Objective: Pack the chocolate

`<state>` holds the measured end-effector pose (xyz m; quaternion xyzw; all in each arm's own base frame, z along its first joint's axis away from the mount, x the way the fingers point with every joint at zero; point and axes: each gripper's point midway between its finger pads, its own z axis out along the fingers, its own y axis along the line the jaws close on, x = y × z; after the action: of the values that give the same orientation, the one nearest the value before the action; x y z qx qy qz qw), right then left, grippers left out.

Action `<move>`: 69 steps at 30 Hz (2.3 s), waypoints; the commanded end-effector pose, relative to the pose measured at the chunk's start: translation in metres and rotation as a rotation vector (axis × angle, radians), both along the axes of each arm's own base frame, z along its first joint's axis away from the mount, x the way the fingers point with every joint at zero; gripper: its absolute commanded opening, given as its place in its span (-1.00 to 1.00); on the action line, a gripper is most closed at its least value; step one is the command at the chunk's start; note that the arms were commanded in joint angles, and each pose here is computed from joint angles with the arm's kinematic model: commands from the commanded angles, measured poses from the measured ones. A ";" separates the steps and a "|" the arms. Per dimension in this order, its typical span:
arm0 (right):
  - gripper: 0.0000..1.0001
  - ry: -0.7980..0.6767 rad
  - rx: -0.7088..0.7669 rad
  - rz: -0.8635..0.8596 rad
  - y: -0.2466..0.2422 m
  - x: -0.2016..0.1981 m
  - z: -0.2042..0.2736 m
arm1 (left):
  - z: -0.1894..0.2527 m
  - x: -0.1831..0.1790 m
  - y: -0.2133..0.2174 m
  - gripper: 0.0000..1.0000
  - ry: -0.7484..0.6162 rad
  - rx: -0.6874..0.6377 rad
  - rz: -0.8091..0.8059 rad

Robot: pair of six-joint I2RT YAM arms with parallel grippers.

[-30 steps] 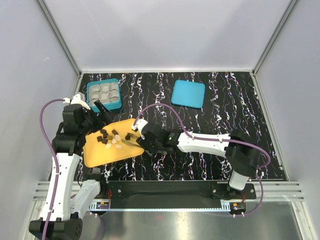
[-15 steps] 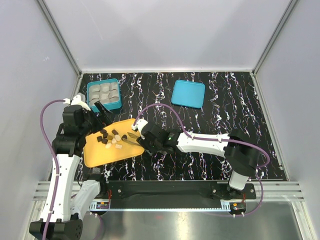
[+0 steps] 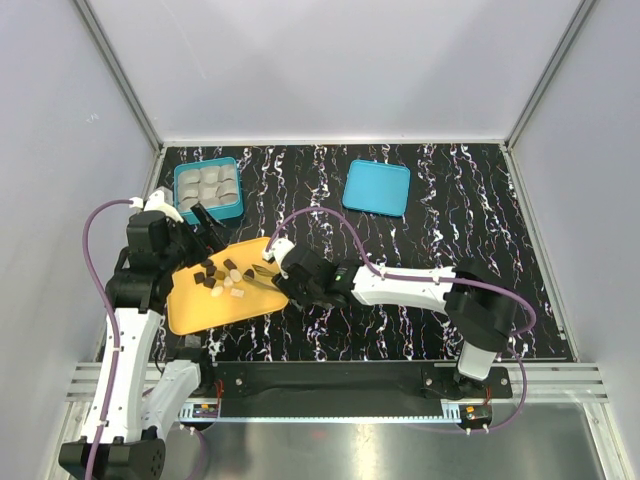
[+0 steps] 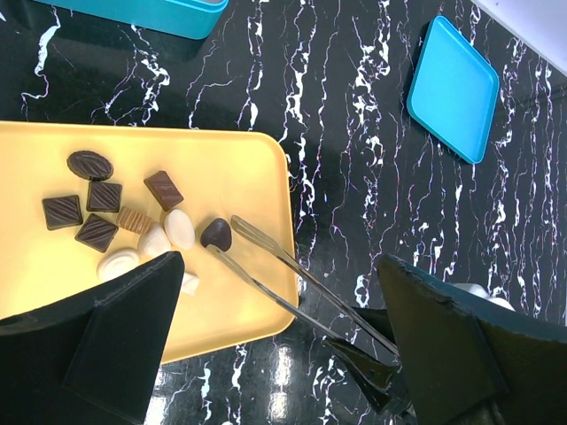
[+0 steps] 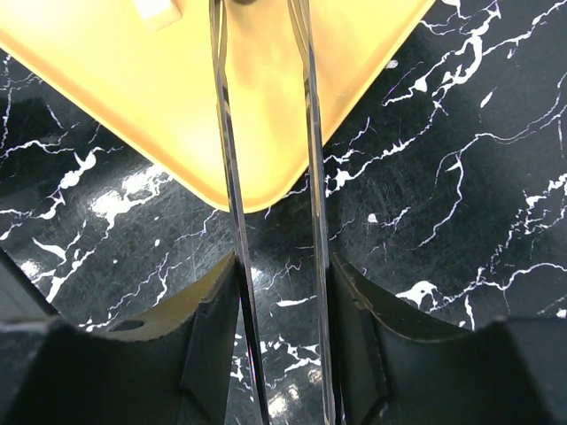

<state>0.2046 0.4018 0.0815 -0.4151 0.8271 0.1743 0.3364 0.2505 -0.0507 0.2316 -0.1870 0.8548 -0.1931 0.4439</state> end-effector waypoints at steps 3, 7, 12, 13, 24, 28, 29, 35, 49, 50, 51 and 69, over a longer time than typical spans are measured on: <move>-0.04 -0.023 0.047 0.022 0.017 0.000 0.007 | 0.012 0.005 -0.001 0.98 -0.064 0.010 -0.024; -0.06 -0.024 0.044 0.020 0.016 0.001 0.006 | 0.010 0.006 -0.001 0.98 -0.061 0.011 -0.022; -0.18 -0.023 0.057 0.020 0.018 0.001 0.009 | 0.008 0.006 -0.003 0.98 -0.061 -0.001 -0.024; -0.20 -0.024 0.062 0.019 0.018 0.001 0.011 | 0.010 0.007 -0.003 0.98 -0.064 -0.004 -0.024; -0.46 -0.111 0.170 -0.055 0.026 0.023 0.084 | 0.046 0.012 0.006 0.98 -0.113 0.011 0.034; -0.49 -0.158 0.217 -0.082 0.033 0.047 0.115 | 0.072 0.013 0.007 0.98 -0.168 0.001 0.047; -0.49 -0.160 0.215 -0.093 0.032 0.058 0.114 | 0.081 0.014 0.008 0.98 -0.186 -0.001 0.052; -0.50 -0.201 0.262 -0.110 0.051 0.117 0.132 | 0.102 0.014 0.010 0.98 -0.232 -0.015 0.077; -0.49 -0.200 0.208 -0.073 0.100 0.188 0.089 | 0.084 0.011 0.009 0.98 -0.199 -0.004 0.063; -0.49 -0.194 0.204 -0.067 0.102 0.187 0.085 | 0.080 0.011 0.008 0.98 -0.193 -0.006 0.058; -0.49 -0.187 0.198 -0.065 0.103 0.188 0.078 | 0.078 0.011 0.008 0.98 -0.190 -0.005 0.057; -0.46 -0.168 0.174 -0.099 0.103 0.207 0.047 | 0.074 0.009 0.010 0.98 -0.187 0.010 0.056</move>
<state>0.3930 0.4977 0.1064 -0.3699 0.8113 0.1827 0.4141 0.2594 -0.0431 0.2976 -0.1959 0.8145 -0.1937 0.5106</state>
